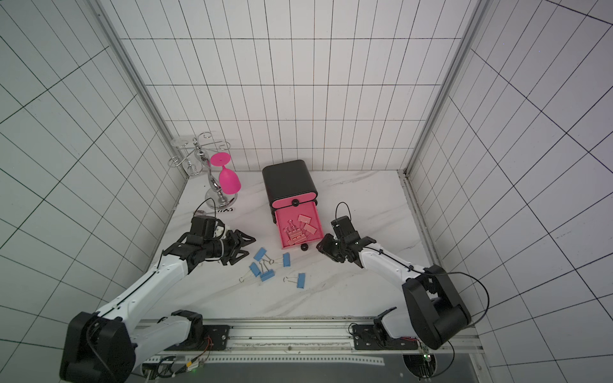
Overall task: Put the binder clips in the drawer according to color
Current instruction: Close the drawer in the storage box.
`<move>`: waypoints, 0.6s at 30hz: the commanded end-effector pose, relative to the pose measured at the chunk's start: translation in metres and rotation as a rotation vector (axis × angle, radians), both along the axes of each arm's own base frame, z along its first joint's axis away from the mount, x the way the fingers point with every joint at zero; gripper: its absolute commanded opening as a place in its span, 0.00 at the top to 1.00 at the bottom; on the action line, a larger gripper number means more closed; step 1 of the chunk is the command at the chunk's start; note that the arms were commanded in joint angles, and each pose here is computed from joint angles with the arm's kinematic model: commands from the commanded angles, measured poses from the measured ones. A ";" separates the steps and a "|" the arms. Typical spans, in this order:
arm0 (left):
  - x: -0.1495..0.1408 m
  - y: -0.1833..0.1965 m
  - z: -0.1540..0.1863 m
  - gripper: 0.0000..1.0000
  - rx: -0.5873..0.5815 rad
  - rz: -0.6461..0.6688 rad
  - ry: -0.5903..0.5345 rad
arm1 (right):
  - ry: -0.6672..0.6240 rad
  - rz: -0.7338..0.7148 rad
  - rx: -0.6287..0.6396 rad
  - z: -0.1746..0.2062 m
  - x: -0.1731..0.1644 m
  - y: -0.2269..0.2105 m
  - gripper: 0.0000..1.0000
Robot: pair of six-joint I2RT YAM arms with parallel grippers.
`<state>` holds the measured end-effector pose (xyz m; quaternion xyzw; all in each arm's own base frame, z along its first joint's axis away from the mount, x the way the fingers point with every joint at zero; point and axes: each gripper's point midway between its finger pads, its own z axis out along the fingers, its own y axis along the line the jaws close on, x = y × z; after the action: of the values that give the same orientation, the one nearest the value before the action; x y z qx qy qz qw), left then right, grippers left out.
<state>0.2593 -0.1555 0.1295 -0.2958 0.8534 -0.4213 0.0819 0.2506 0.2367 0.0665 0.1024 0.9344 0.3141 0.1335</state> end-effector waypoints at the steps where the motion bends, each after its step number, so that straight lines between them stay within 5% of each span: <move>1: 0.006 -0.006 0.009 0.36 -0.035 0.007 -0.047 | -0.060 0.045 0.148 0.009 0.004 0.035 0.58; 18: -0.003 -0.004 0.027 0.36 -0.024 -0.013 -0.058 | -0.090 0.060 0.233 -0.003 0.017 0.067 0.65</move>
<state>0.2523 -0.1590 0.1409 -0.2926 0.8488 -0.4322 0.0848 0.2621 0.2940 0.0573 0.0794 0.8964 0.4115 0.1445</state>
